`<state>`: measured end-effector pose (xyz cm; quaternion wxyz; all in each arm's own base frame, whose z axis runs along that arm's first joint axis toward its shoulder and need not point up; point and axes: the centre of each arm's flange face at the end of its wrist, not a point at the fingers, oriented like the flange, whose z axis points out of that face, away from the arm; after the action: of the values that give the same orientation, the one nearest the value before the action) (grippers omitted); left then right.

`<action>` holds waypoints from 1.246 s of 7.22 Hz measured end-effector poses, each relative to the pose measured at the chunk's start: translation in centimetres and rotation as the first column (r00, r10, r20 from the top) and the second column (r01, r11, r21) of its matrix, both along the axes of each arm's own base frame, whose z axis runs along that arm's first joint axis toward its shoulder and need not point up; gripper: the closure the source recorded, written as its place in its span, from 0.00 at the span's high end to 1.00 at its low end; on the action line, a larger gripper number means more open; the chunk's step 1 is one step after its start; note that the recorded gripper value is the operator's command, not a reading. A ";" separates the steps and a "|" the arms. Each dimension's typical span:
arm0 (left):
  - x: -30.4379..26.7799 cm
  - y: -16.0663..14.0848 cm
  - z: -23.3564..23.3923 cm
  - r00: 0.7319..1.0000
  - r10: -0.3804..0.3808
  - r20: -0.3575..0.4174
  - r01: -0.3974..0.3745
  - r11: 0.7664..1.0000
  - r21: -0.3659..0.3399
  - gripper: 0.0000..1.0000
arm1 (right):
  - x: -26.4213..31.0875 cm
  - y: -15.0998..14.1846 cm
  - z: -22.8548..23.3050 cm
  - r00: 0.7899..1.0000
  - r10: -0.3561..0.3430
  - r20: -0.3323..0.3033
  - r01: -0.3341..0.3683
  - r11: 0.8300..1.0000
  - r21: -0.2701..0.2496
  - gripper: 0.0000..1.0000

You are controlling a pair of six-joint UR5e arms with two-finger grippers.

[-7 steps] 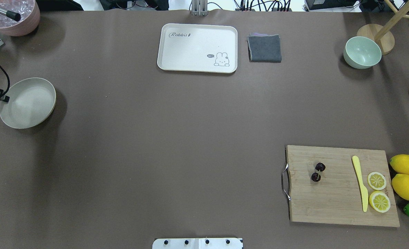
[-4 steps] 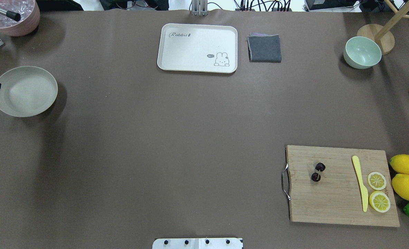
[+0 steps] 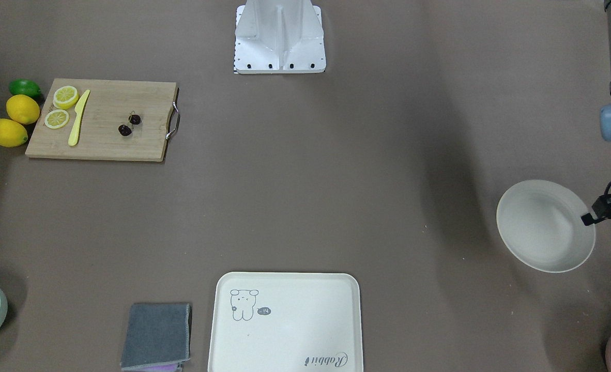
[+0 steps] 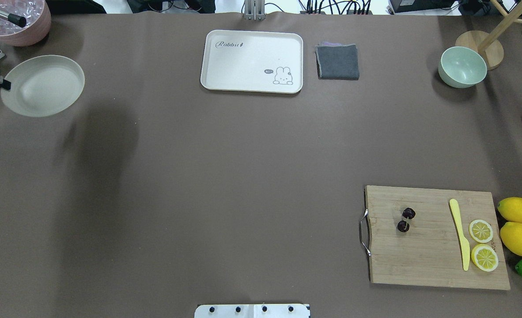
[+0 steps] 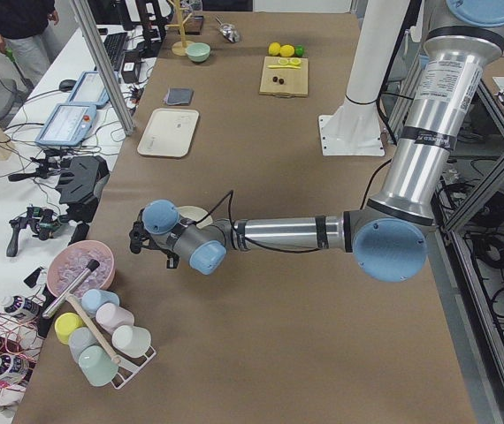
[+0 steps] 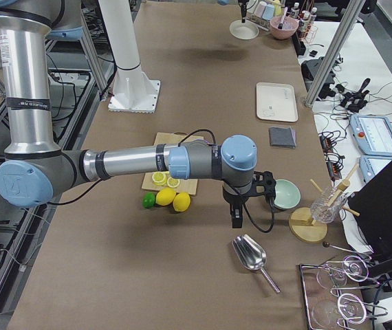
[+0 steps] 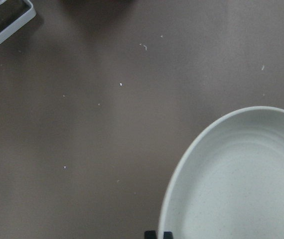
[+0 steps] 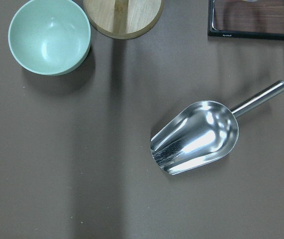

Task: Place red cherry on plate
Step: 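Drag the white plate with the left gripper toward the table centre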

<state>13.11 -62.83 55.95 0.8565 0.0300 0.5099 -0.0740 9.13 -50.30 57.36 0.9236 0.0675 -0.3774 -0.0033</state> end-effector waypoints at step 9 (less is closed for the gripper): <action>32.9 12.8 -28.5 0.983 -0.105 -0.153 0.106 0.994 -0.001 0.00 | -16.4 2.1 -15.3 0.982 0.156 0.103 -0.133 0.970 -0.202 1.00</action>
<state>45.97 -50.06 27.45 0.8096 0.0540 0.5722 -0.1194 -7.23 -48.19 42.03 0.8995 0.0045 -0.4241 0.1048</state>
